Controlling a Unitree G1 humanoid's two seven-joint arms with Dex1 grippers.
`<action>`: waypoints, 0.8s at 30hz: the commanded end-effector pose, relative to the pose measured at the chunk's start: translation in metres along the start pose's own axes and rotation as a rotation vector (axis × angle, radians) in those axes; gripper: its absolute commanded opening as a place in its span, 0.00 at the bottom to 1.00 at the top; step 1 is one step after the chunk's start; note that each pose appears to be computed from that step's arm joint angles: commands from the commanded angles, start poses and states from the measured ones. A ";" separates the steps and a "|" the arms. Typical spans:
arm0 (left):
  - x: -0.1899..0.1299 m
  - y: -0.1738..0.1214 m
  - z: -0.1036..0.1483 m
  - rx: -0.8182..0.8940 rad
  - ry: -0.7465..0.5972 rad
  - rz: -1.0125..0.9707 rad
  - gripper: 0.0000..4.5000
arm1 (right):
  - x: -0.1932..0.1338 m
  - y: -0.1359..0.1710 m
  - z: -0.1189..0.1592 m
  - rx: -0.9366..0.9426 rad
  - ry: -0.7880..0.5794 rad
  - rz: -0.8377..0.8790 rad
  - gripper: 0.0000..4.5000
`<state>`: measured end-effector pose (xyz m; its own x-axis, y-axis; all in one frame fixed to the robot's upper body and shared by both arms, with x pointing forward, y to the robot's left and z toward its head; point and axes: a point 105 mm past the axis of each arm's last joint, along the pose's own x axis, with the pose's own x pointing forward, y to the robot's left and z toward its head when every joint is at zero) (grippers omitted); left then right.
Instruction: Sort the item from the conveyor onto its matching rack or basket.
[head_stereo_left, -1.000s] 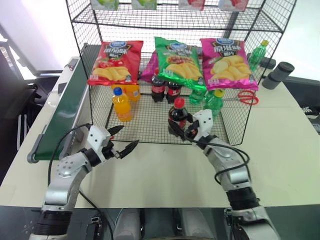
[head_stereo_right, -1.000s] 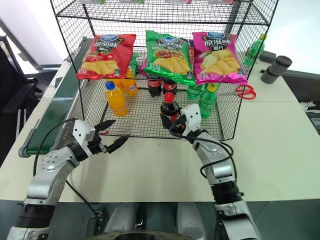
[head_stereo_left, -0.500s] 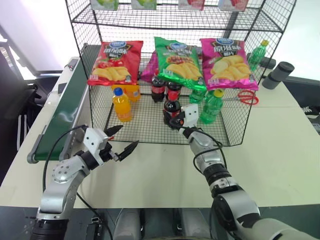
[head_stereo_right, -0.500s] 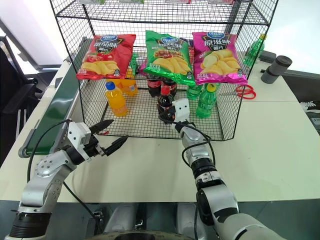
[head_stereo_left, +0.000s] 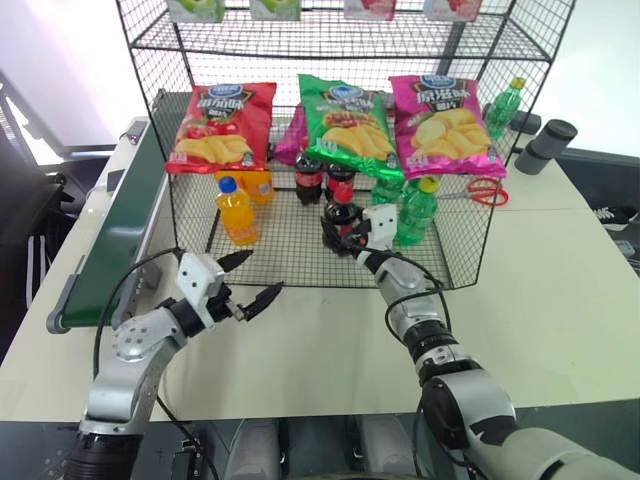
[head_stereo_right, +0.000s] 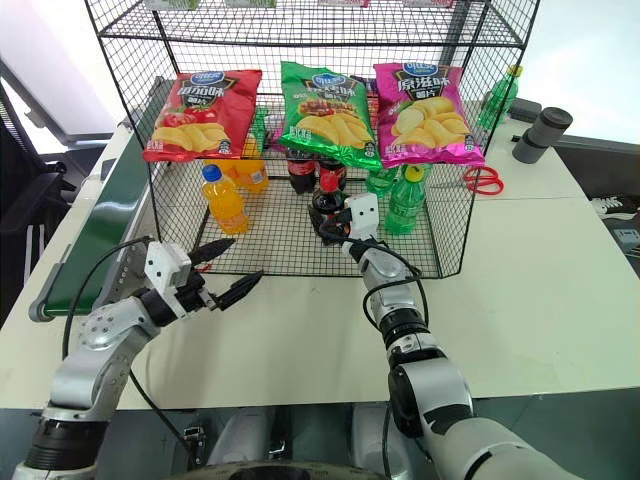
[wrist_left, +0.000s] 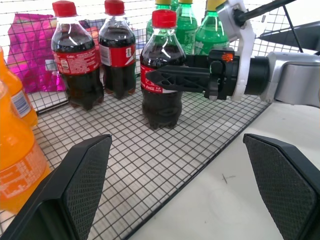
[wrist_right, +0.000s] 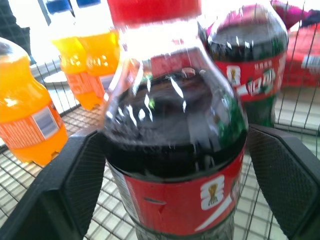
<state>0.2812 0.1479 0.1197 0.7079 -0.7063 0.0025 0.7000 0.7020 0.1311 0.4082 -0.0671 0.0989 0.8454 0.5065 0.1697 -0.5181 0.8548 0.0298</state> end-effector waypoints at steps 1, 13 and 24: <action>0.001 0.005 0.010 0.028 -0.010 0.022 1.00 | -0.010 -0.008 0.023 -0.066 -0.089 0.014 1.00; -0.012 0.028 0.008 0.041 0.038 0.121 1.00 | -0.109 -0.028 0.060 -0.212 0.006 0.163 1.00; -0.054 0.071 -0.004 0.068 0.172 0.197 1.00 | -0.197 -0.082 0.089 -0.260 0.242 0.108 1.00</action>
<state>0.2930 0.2305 0.1112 0.8318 -0.5282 -0.1707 0.5531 0.8146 0.1746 0.2766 -0.2465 0.1314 0.8158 0.5647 -0.1250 -0.5783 0.7915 -0.1979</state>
